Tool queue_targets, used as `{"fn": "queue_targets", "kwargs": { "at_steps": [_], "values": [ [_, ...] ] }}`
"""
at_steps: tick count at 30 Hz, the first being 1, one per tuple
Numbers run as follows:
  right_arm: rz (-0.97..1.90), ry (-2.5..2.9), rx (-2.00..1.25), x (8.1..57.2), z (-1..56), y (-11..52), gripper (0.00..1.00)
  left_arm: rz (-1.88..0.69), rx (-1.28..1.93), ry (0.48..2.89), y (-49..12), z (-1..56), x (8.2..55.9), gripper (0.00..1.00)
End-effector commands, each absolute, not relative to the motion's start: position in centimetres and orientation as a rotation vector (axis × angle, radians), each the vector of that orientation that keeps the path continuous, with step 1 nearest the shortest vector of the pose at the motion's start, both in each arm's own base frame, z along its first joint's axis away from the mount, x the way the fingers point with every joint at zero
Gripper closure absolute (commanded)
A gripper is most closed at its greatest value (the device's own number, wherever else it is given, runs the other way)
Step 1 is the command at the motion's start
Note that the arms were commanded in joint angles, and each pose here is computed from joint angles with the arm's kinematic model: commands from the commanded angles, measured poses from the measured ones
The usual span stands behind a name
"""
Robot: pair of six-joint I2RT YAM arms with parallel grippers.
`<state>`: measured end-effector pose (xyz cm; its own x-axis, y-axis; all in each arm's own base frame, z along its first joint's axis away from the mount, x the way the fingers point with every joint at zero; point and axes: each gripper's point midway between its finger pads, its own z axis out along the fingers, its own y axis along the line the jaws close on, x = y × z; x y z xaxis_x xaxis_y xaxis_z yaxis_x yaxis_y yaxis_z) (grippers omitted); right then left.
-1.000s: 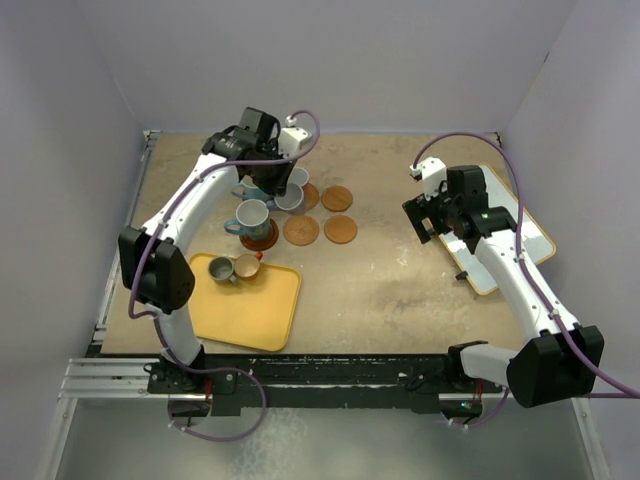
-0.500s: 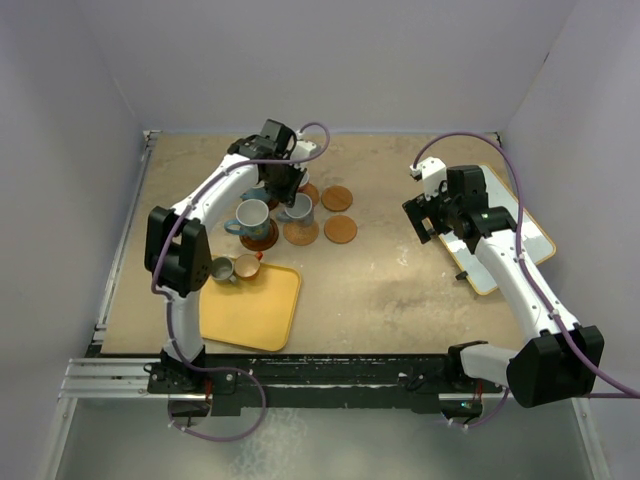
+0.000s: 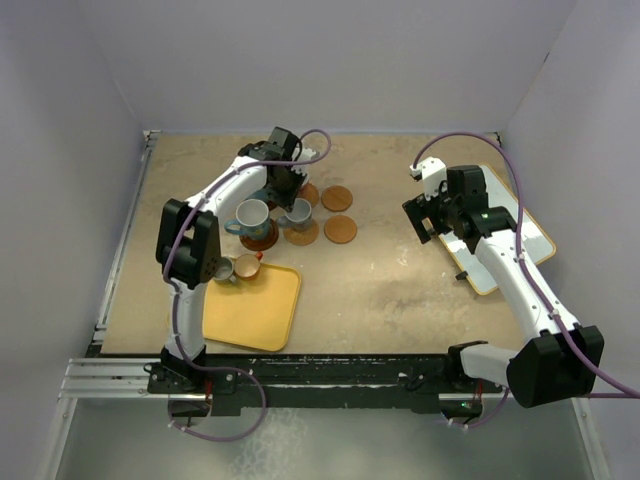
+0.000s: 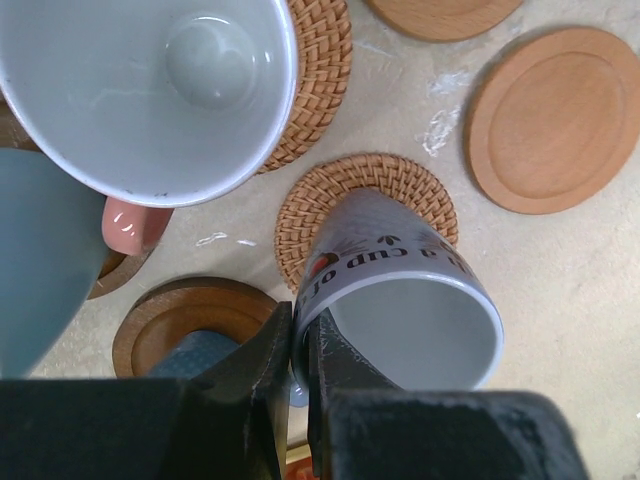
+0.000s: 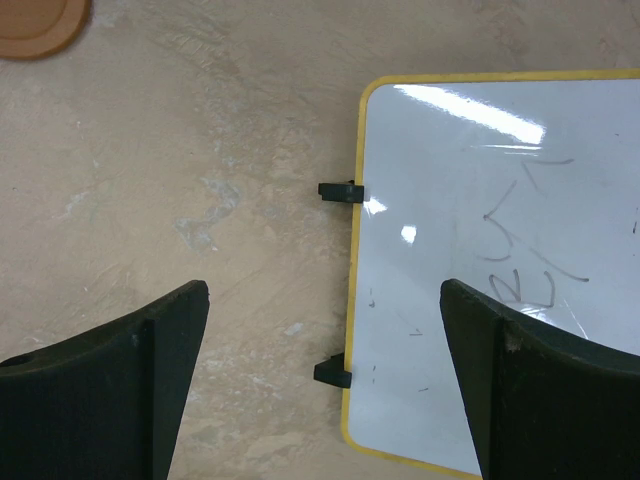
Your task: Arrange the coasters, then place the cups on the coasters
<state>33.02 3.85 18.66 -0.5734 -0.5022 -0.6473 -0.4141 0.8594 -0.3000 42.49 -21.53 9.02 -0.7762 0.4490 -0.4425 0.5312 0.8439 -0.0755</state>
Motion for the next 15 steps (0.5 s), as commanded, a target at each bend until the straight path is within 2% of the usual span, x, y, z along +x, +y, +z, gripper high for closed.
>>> {"fn": "queue_targets", "kwargs": {
  "at_steps": [1,15],
  "values": [
    [-0.143,2.215,-0.664,33.7,20.2,4.1,0.0,-0.266,0.7,2.543,-22.5,11.3,43.7,0.97],
    [-0.142,2.219,-0.67,33.8,20.0,4.1,0.0,-0.259,0.703,2.543,-22.3,12.2,43.5,0.97]
  ]
}}
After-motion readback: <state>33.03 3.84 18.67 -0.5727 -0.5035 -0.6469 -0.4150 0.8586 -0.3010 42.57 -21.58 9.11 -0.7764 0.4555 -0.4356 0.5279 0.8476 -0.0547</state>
